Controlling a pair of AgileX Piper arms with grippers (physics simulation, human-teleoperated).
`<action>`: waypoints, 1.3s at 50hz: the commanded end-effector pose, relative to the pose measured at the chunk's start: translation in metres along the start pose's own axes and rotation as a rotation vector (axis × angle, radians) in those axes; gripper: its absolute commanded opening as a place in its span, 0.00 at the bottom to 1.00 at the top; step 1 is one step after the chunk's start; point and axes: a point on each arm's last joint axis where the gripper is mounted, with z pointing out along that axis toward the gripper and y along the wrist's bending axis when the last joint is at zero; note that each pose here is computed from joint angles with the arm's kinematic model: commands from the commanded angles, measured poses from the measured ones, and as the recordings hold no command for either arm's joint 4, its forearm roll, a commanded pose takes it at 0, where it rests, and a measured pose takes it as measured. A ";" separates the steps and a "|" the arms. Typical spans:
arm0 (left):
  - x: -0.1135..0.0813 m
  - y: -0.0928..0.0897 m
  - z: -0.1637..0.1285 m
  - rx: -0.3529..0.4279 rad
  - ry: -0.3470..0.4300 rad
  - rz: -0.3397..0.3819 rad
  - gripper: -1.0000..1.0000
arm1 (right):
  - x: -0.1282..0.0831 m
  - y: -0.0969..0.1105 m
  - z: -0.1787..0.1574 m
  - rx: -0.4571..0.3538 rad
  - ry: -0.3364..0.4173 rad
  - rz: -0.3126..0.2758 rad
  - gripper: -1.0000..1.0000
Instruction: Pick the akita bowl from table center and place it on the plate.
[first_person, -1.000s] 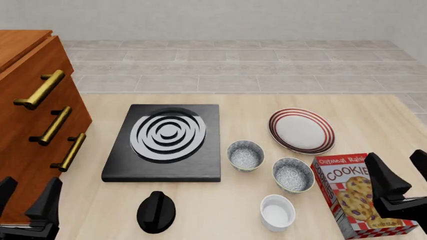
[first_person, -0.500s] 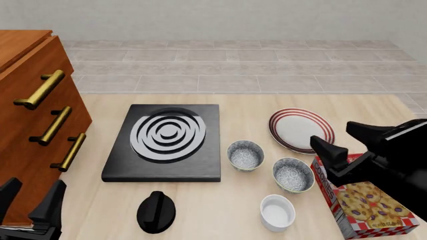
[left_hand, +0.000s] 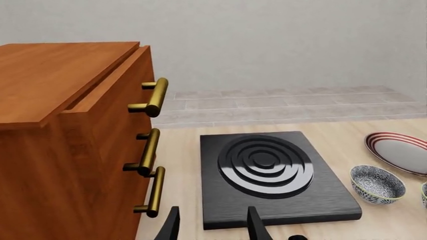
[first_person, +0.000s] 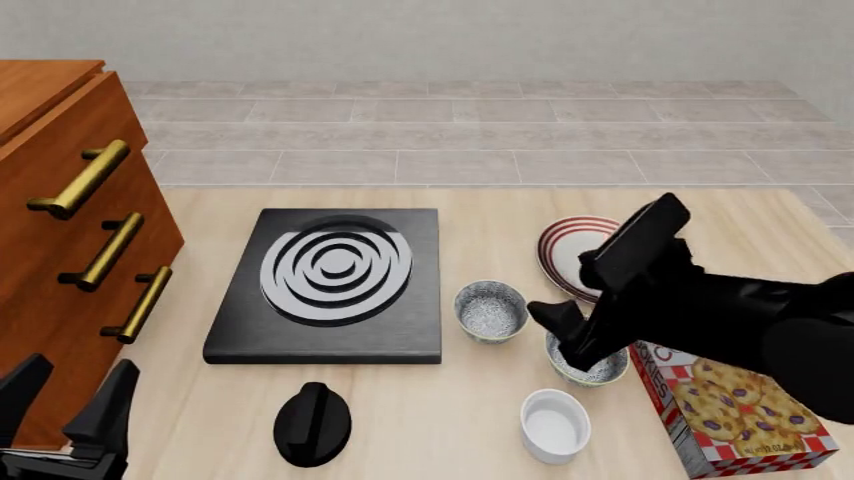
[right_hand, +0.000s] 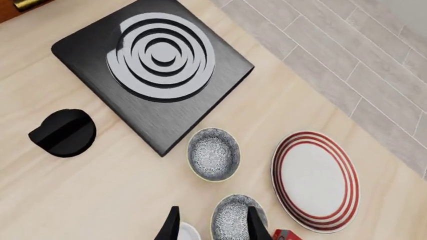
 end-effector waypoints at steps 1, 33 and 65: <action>0.000 0.000 0.003 0.004 0.008 -0.001 1.00 | -0.013 0.008 0.037 -0.085 0.142 -0.133 1.00; 0.003 -0.002 0.004 0.038 0.037 0.004 1.00 | -0.008 0.005 0.103 -0.194 0.357 -0.361 1.00; 0.003 -0.003 0.007 0.048 0.047 0.007 1.00 | 0.005 0.005 0.146 -0.236 0.407 -0.447 1.00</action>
